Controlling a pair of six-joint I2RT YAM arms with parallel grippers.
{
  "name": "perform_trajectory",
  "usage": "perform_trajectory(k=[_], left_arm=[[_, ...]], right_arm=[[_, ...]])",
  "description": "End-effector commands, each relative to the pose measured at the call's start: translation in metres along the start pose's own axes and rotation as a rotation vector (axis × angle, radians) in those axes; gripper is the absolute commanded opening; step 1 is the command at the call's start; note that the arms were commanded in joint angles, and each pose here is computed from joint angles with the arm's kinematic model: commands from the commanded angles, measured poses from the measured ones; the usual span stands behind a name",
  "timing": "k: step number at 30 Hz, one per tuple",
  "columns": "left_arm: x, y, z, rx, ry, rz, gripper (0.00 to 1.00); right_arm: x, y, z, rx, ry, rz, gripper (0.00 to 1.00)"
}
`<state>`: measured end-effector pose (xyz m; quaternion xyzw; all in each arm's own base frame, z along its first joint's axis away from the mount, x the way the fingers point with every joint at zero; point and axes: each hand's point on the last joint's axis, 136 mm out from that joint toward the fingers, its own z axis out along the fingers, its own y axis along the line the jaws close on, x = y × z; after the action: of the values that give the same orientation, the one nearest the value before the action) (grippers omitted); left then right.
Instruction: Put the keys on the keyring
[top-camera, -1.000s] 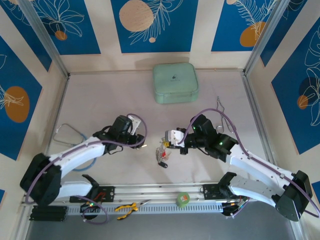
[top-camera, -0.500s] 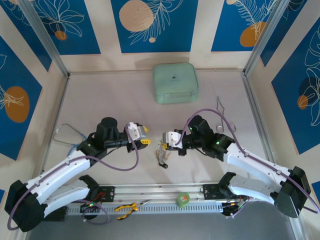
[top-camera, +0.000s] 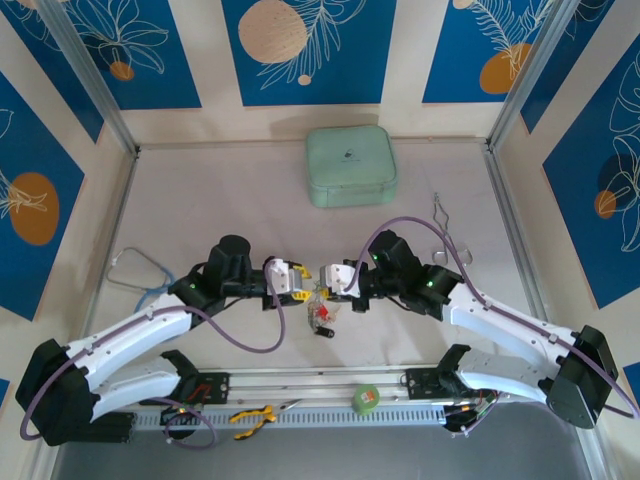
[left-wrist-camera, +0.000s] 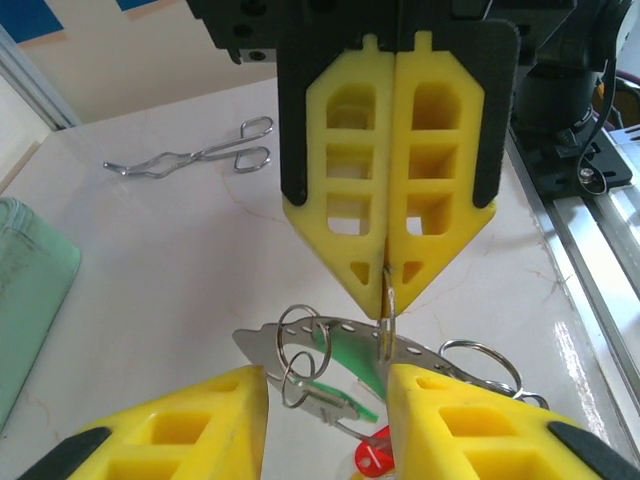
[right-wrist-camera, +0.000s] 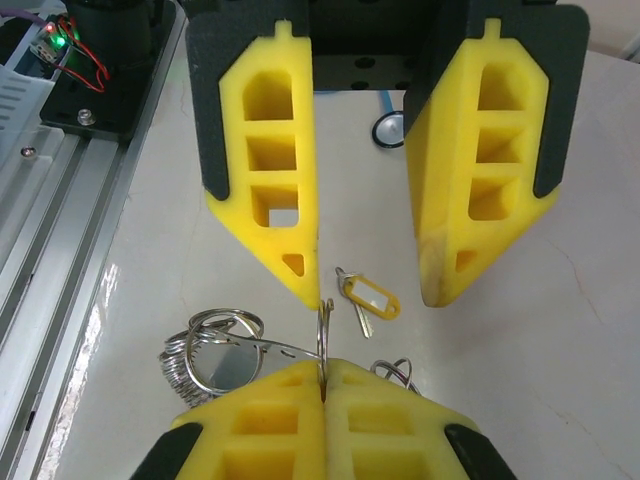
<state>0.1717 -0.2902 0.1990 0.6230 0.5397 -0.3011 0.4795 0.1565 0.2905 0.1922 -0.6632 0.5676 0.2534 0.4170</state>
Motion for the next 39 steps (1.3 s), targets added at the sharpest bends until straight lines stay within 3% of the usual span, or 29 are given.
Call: perform_trajectory(k=[1, 6, 14, 25, 28, 32, 39], left_arm=[[-0.023, 0.001, -0.001, 0.022, -0.062, 0.057, 0.36], [-0.023, 0.000, -0.001, 0.028, -0.064, 0.053, 0.27], [-0.025, 0.000, 0.001, 0.040, -0.072, 0.047, 0.27], [-0.024, -0.002, 0.001, 0.052, -0.068, 0.042, 0.00], [-0.024, -0.003, 0.002, 0.050, -0.072, 0.039, 0.00], [-0.027, -0.003, 0.002, 0.044, -0.103, 0.041, 0.00], [-0.024, -0.004, 0.003, 0.039, -0.117, 0.039, 0.00]], right_arm=[[-0.019, -0.006, -0.003, 0.010, -0.041, -0.020, 0.00], [-0.020, -0.007, -0.002, 0.011, -0.039, -0.019, 0.00], [-0.021, -0.008, 0.001, 0.011, -0.032, -0.019, 0.00], [-0.028, -0.008, 0.003, 0.019, -0.063, -0.022, 0.00], [-0.028, -0.007, 0.004, 0.024, -0.097, -0.019, 0.01], [-0.022, -0.005, 0.007, -0.001, -0.117, -0.016, 0.17], [-0.015, -0.005, 0.012, -0.022, -0.108, -0.010, 0.17]])
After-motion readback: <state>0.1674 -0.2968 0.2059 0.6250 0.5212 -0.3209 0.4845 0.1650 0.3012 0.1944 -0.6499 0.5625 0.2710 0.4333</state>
